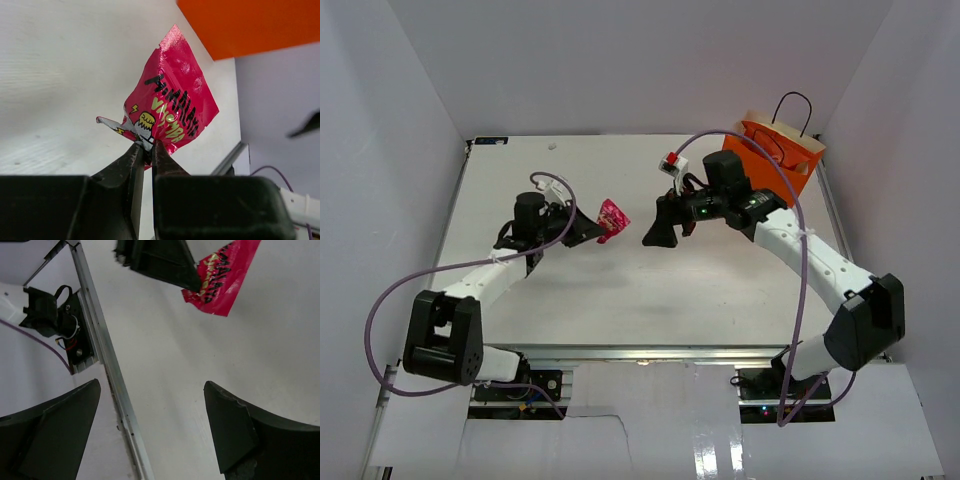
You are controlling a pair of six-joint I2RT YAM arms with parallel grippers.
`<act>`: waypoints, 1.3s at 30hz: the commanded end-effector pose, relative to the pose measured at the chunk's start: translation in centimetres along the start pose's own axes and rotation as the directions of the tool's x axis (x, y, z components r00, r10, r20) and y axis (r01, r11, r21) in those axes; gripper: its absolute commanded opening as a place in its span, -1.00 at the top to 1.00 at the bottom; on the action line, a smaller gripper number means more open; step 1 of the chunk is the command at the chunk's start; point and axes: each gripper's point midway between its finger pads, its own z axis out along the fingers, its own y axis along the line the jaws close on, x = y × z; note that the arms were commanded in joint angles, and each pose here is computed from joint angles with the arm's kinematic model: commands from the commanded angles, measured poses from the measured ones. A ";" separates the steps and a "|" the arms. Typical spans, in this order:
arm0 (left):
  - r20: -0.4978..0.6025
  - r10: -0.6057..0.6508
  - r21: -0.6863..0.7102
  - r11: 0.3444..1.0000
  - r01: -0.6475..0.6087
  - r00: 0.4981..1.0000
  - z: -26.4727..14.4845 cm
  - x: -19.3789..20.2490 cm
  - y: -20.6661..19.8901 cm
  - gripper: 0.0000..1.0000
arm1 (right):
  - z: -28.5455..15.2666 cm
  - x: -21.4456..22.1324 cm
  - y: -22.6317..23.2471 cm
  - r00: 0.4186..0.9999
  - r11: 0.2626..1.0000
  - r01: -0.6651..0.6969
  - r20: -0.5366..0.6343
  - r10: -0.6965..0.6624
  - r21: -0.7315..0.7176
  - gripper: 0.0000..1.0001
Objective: Place the snacks into the paper bag
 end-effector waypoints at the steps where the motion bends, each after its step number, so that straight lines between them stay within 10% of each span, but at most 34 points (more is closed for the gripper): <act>1: 0.035 0.016 0.093 0.996 -0.020 0.999 -0.6 0.9 -4.0 0.95 | 2.4 -1.5 -2.2 0.968 0.958 -0.246 0.081 0.236 0.145 -0.81; 11: -0.011 0.009 0.162 0.987 -0.007 1.000 -1.6 5.6 -7.1 0.95 | 6.1 0.4 -3.5 0.933 0.926 -0.359 0.041 0.356 0.116 -0.54; 26: -0.009 0.027 0.230 0.973 -0.024 1.000 -1.8 5.9 -9.9 0.79 | 6.7 1.8 -1.1 0.929 0.927 -0.371 -0.018 0.370 -0.052 0.85; 31: 0.024 0.041 0.254 0.966 -0.046 0.999 -2.5 5.1 -10.9 -0.34 | 4.6 -0.7 -0.8 0.989 0.977 -0.138 0.025 0.144 -0.164 0.85; 39: 0.228 0.199 0.274 0.926 -0.259 0.953 -6.0 1.9 -13.9 -0.96 | -5.5 -10.5 -3.7 0.921 0.943 0.326 0.202 -0.334 0.073 0.85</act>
